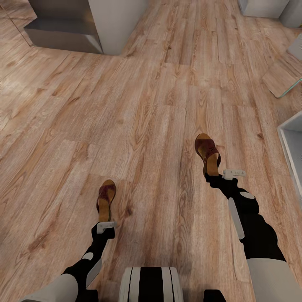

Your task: Pick up the two gym shoes and the two sandals from the corridor floor and place them onto the hallstand (shoe rack) in the corridor, making sure they are on the rack and not on the floor. Arrange them so the two gym shoes are next to each other and the two sandals are next to each other.

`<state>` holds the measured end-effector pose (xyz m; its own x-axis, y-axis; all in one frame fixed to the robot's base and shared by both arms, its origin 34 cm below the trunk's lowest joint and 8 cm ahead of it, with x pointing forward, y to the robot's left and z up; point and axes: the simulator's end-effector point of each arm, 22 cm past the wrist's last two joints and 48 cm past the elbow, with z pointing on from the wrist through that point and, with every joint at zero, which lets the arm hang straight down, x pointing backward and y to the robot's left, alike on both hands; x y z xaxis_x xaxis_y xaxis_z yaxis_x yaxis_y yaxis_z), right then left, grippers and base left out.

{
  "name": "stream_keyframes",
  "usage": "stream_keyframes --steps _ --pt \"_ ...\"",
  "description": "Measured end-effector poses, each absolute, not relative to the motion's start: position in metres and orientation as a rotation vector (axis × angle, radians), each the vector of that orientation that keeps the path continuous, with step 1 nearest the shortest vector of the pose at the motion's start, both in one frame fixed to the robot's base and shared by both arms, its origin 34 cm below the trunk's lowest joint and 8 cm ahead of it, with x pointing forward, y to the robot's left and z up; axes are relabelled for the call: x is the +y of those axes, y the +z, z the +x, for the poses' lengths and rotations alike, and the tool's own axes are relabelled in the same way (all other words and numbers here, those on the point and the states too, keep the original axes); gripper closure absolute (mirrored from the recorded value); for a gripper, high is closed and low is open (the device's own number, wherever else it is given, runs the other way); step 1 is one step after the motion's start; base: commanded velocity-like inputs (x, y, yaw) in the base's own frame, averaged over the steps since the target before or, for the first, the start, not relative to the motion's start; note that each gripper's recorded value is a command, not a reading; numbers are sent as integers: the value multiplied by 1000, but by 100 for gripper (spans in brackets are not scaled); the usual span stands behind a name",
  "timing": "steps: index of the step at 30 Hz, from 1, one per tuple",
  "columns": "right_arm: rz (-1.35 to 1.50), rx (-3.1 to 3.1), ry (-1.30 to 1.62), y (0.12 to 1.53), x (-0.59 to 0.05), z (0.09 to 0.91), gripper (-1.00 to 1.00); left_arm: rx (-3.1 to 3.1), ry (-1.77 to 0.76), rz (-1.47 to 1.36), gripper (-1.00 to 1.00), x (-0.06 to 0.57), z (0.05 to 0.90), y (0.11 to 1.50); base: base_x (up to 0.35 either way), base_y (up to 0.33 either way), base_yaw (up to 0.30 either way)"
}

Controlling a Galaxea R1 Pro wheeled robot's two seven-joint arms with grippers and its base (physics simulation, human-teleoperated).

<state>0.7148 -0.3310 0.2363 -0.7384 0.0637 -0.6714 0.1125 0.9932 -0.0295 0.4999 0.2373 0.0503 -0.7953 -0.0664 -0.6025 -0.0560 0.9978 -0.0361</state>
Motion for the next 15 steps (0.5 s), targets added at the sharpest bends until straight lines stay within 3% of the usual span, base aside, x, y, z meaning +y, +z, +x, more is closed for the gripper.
stream_keyframes --steps 15 --pt "126 2343 -77 276 -330 729 100 2403 -65 -90 100 225 582 98 0 0 0"
